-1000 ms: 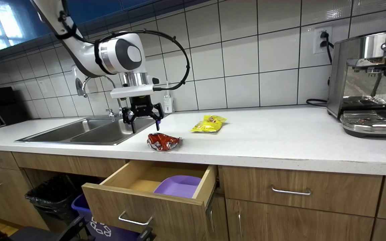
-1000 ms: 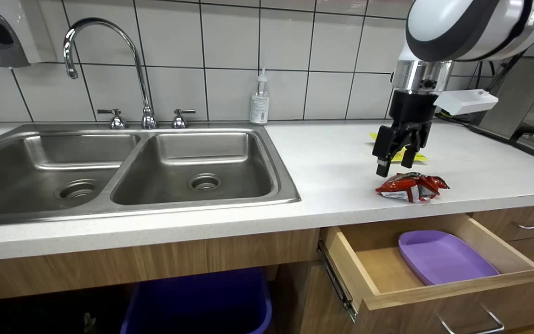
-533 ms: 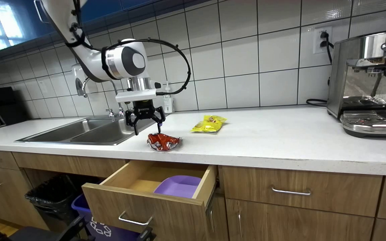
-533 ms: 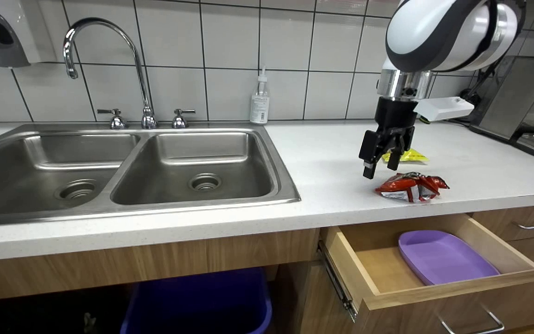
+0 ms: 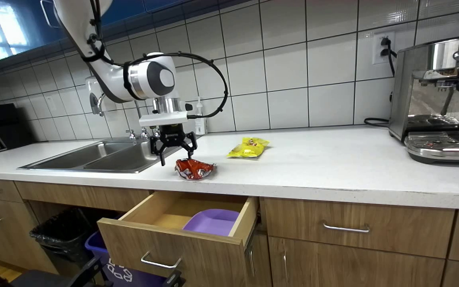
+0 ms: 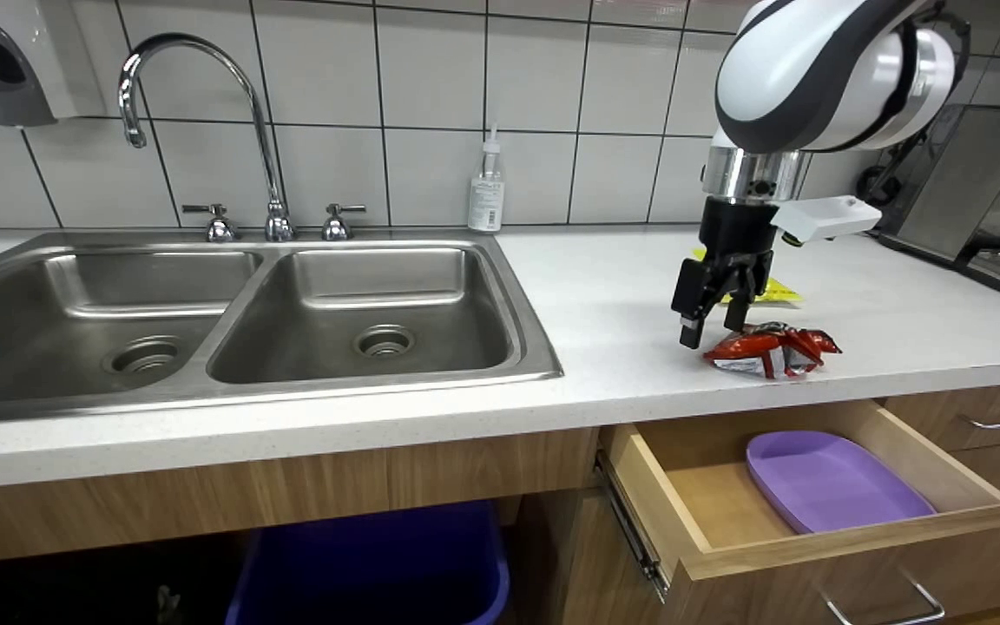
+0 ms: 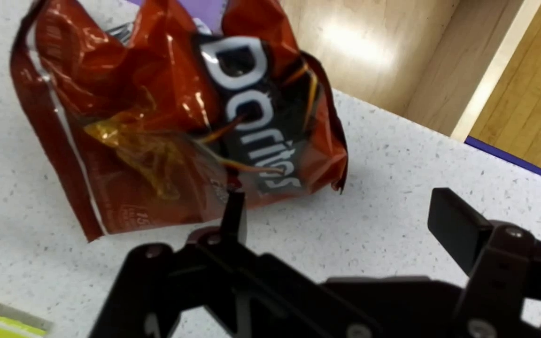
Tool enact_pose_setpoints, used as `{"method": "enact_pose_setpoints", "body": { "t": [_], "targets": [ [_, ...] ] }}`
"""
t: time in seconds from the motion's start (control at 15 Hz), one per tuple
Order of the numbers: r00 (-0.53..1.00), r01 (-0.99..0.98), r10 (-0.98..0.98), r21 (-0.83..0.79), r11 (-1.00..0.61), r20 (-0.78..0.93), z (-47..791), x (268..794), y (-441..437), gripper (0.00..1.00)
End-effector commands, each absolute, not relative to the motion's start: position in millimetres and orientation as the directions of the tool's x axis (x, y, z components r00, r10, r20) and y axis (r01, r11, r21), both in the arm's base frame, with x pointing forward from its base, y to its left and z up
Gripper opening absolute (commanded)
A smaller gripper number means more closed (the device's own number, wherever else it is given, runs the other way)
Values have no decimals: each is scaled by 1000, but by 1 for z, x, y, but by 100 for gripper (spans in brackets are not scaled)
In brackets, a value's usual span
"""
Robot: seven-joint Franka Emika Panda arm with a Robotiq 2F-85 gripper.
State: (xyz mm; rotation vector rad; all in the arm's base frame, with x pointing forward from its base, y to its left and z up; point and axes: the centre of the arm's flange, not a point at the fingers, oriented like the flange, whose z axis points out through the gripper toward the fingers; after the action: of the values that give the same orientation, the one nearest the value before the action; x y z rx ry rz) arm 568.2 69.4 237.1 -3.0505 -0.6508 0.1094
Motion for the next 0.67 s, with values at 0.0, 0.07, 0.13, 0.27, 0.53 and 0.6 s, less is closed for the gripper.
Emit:
{"method": "enact_pose_setpoints", "body": {
  "t": [0.0, 0.07, 0.13, 0.27, 0.53, 0.6],
  "targets": [
    [903, 421, 423, -41, -906, -75, 240, 560, 62, 100],
    [904, 419, 421, -42, -907, -78, 240, 556, 60, 100],
    [905, 416, 419, -44, -908, -81, 239, 553, 58, 100],
    [906, 411, 414, -46, -910, -86, 238, 547, 55, 100],
    [910, 400, 403, -46, -915, -96, 239, 533, 47, 100],
    [911, 398, 400, -46, -916, -99, 239, 529, 45, 100]
  ]
}}
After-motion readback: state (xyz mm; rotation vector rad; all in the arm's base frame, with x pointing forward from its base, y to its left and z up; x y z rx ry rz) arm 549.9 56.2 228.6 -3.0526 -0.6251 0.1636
